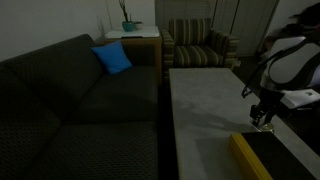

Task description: Put the silver lid on the silver bottle

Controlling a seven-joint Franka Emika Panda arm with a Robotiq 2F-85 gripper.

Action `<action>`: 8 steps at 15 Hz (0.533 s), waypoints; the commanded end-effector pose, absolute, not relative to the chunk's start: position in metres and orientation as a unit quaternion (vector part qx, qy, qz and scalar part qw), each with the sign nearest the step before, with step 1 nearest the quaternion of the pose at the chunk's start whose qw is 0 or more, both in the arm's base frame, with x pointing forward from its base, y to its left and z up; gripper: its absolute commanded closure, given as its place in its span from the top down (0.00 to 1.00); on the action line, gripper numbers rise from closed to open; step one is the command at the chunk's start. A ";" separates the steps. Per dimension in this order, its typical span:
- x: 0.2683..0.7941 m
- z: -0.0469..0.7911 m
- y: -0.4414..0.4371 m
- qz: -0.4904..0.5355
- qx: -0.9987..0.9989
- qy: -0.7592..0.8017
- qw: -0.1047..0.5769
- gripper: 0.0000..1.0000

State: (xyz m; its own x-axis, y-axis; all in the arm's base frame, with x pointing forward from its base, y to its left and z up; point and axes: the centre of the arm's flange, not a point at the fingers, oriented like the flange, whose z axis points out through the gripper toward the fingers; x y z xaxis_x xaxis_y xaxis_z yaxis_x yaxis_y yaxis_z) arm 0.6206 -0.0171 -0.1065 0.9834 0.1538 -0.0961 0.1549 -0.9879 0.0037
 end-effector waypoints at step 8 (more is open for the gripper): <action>0.607 -0.087 -0.018 -0.033 0.997 0.063 0.022 0.43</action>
